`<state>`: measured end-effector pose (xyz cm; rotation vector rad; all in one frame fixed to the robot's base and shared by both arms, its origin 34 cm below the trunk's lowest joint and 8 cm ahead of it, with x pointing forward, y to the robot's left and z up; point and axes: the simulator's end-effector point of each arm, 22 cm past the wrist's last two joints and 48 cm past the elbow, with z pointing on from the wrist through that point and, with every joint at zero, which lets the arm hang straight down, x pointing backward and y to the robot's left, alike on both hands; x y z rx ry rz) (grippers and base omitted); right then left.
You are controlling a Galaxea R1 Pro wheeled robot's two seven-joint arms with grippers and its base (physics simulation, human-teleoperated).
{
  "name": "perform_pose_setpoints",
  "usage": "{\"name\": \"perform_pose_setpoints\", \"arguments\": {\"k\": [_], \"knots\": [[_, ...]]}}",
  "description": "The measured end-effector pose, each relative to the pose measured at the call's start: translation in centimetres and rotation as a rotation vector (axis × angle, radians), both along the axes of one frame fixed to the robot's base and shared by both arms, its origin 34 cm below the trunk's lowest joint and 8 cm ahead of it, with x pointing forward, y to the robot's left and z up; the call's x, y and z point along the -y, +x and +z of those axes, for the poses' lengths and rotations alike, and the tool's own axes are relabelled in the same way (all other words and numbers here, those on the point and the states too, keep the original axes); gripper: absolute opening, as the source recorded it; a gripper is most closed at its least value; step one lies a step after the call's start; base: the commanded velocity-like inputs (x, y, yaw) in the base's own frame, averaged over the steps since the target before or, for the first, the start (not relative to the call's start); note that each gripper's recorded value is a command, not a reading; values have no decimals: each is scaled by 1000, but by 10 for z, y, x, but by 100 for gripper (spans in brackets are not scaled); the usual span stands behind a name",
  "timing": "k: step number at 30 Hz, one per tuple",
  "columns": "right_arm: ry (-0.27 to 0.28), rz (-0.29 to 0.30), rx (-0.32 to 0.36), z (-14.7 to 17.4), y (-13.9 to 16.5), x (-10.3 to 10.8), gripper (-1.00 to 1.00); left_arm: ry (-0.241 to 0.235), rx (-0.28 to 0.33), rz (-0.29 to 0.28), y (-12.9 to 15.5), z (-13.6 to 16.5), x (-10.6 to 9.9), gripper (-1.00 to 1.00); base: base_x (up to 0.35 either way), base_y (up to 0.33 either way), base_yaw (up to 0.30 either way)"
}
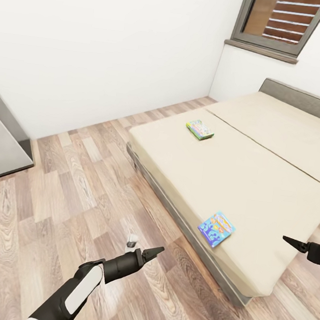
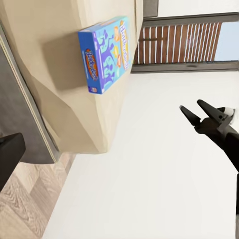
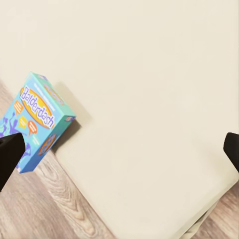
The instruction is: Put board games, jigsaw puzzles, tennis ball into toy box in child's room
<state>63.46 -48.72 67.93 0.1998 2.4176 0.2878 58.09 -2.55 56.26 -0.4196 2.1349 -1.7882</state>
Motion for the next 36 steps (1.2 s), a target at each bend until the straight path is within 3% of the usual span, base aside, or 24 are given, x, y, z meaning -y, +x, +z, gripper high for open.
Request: {"name": "perform_pose_setpoints", "arguments": {"k": [14, 26, 36], "knots": [[0, 0, 0, -28, -5, 0, 100, 2, 0, -19, -8, -27, 3, 100, 0, 0, 0], [-6, -1, 4, -26, -4, 3, 100, 4, 6, -18, -8, -27, 3, 100, 0, 0, 0], [-36, -34, 62, 11, -5, 41, 100, 8, 39, 5, -2, -24, 9, 100, 0, 0, 0]]}}
